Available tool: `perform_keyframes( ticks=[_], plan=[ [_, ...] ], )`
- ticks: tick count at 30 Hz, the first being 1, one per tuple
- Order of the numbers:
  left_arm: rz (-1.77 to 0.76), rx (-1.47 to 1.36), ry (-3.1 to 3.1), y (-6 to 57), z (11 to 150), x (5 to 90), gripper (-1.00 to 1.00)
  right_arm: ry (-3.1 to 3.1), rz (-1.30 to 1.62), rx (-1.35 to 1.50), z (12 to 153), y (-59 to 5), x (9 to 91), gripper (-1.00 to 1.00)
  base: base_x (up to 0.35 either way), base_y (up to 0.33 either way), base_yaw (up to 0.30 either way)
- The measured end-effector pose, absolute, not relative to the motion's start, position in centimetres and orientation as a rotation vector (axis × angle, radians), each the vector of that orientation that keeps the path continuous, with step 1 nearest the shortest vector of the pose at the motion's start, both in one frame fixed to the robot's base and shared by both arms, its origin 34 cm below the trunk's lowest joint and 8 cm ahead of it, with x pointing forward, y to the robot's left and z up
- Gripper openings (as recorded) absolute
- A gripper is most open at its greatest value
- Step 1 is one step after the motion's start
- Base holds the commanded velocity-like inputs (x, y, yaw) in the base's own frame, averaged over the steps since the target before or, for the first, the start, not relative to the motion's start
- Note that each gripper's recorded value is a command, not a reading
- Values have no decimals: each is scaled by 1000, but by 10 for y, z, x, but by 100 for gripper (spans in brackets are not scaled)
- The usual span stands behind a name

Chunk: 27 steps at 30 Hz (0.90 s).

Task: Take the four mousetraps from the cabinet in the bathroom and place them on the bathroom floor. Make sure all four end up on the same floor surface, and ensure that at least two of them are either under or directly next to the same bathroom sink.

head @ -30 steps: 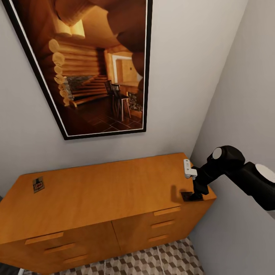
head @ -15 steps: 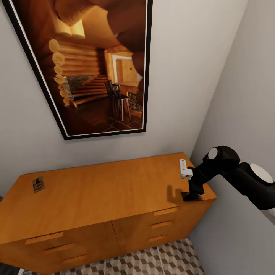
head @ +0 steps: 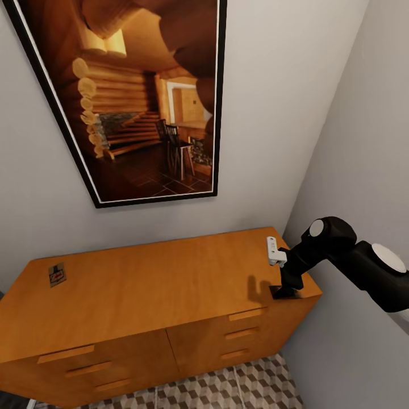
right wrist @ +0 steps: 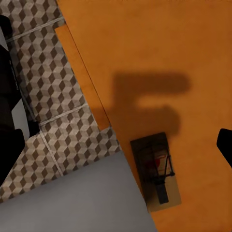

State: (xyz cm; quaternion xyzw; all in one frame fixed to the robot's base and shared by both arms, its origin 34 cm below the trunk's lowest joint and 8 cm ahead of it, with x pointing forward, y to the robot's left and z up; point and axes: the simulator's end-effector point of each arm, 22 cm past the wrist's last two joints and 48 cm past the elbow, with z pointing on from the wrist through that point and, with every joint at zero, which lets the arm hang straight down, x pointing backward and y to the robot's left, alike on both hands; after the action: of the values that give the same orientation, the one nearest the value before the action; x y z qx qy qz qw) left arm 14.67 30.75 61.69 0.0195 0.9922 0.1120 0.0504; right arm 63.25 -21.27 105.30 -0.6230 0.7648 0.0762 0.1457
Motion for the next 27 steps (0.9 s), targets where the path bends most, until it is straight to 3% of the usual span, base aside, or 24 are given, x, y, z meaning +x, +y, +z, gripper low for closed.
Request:
perform_keyframes(
  ticks=[27],
  plan=[
    [341, 59, 3021, 308, 617, 147, 100, 2259, 252, -1765, 1042, -222, 634, 100, 0, 0, 0]
  ],
)
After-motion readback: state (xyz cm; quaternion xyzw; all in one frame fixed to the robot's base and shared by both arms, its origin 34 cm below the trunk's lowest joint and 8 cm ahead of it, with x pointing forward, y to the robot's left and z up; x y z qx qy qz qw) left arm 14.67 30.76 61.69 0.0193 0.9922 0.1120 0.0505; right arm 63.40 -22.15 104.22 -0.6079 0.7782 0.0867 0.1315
